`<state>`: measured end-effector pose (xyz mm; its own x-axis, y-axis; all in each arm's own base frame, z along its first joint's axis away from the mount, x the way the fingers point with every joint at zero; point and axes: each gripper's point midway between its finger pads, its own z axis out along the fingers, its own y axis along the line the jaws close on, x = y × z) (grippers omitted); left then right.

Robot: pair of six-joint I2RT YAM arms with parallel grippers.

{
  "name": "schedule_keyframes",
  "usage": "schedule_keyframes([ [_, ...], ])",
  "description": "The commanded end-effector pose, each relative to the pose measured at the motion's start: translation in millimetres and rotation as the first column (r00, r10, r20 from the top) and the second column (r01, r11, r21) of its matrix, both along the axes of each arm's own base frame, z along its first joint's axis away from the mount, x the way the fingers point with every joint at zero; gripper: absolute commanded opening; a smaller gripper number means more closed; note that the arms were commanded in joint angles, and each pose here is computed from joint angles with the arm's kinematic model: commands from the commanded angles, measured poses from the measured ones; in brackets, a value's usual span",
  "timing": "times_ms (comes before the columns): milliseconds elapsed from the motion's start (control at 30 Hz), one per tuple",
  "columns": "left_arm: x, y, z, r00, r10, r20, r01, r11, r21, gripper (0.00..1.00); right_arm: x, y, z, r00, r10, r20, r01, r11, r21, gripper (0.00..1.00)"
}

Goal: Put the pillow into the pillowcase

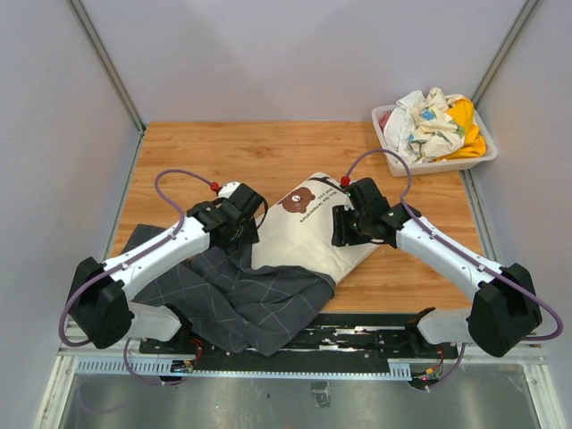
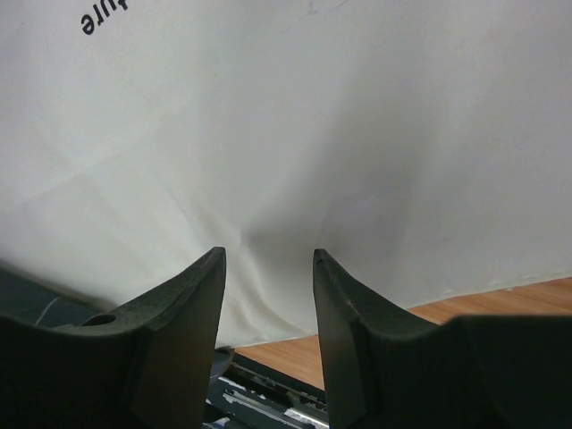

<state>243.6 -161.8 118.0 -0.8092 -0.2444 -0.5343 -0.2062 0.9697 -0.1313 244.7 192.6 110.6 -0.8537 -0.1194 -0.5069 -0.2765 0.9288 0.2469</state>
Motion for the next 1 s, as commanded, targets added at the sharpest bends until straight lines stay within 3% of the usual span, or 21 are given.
schedule_keyframes([
  [0, 16, 4, -5, 0.999, -0.007, 0.035, 0.005, 0.998, 0.063, 0.55, -3, 0, -3, 1.000, 0.020, -0.010, -0.020, 1.000, -0.005, 0.45],
  [133, 19, 4, -15, 1.000, -0.018, 0.021, 0.016, 0.996, 0.087, 0.55, -2, 1, -2, 1.000, 0.021, -0.006, -0.021, 1.000, -0.003, 0.45],
  [167, 18, 4, -21, 1.000, -0.024, 0.010, 0.023, 0.995, 0.093, 0.51, -2, 1, -2, 1.000, 0.022, -0.006, -0.022, 1.000, -0.004, 0.45],
  [267, 13, 5, -32, 1.000, -0.023, -0.020, 0.025, 0.995, 0.100, 0.15, 1, 2, 1, 1.000, 0.021, -0.001, -0.021, 1.000, -0.002, 0.45],
  [333, 13, 6, -26, 1.000, -0.015, -0.003, 0.015, 0.996, 0.092, 0.01, 5, 5, 6, 1.000, 0.023, 0.012, -0.023, 1.000, 0.003, 0.46],
  [633, 31, 4, 23, 0.993, 0.010, 0.118, -0.016, 0.998, 0.055, 0.00, 44, 39, 49, 0.989, 0.100, 0.105, -0.104, 0.994, 0.028, 0.59],
  [967, 20, -1, 3, 0.992, 0.086, 0.097, -0.079, 0.994, -0.074, 0.00, 72, 100, 35, 0.960, 0.278, 0.035, -0.279, 0.960, 0.029, 0.68],
])
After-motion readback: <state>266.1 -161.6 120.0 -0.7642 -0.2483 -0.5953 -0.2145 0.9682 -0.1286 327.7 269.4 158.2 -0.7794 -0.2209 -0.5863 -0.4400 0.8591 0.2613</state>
